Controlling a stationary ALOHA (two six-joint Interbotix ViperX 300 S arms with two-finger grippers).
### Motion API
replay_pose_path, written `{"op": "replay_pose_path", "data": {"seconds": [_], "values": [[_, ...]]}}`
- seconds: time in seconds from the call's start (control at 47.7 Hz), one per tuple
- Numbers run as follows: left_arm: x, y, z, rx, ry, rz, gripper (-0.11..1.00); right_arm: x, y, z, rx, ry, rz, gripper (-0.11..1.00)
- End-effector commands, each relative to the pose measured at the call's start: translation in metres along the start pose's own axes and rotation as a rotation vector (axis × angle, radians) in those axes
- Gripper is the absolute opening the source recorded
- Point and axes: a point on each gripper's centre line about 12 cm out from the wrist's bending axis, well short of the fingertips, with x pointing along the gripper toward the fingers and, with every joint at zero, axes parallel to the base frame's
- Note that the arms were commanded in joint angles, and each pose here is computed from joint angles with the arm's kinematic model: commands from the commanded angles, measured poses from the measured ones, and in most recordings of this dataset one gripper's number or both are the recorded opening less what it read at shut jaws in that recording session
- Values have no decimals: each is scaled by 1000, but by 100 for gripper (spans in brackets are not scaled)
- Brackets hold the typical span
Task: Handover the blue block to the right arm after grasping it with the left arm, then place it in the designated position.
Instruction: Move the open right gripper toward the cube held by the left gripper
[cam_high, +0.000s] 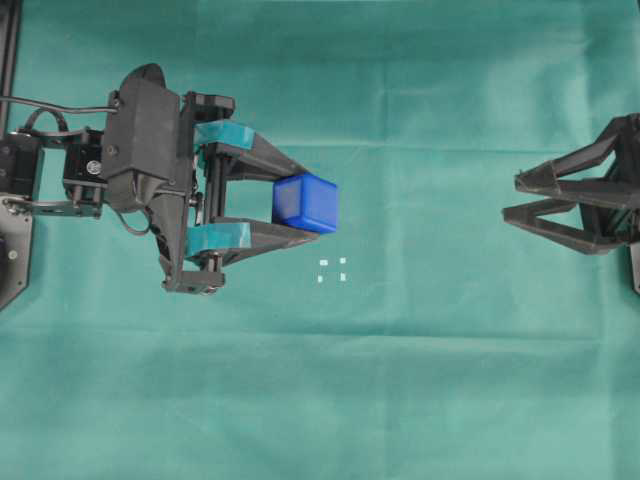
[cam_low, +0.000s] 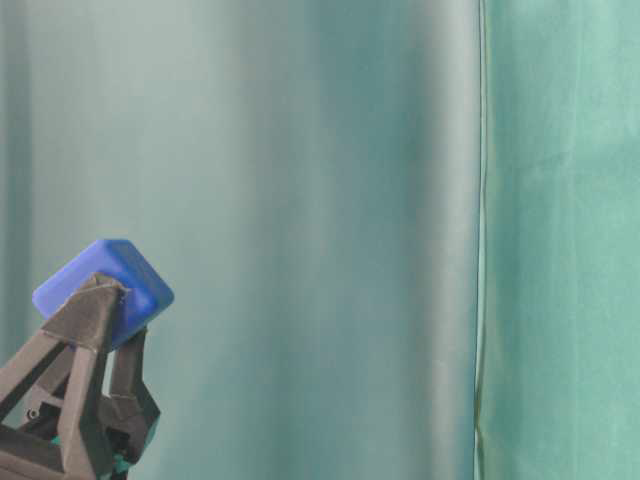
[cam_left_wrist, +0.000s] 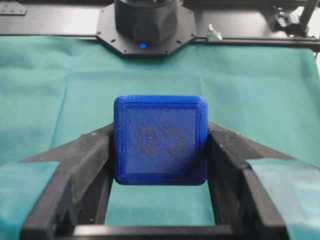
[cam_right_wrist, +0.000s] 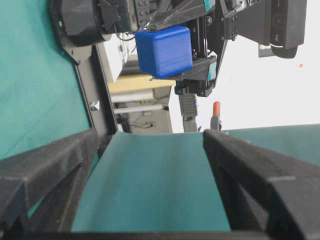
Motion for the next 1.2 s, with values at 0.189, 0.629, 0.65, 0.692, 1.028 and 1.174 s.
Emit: {"op": "replay_pose_path", "data": {"seconds": [0.189,0.629,0.65,0.692,1.028,1.174], "values": [[-6,0,13,0,-43,1,46,2,-10,3,4,-8,-22,93],[-6,1,13,-1,-43,2,47,2,-10,3,6,-11,-23,93],[-6,0,13,0,-41,1,46,2,-10,3,6,-11,-23,93],[-6,0,13,0,-41,1,46,2,-10,3,7,-11,-23,93],[-6,1,13,-1,-43,2,46,2,-9,4,6,-14,-22,93],[-6,0,13,0,-43,1,46,2,-9,4,7,-13,-18,93]]}}
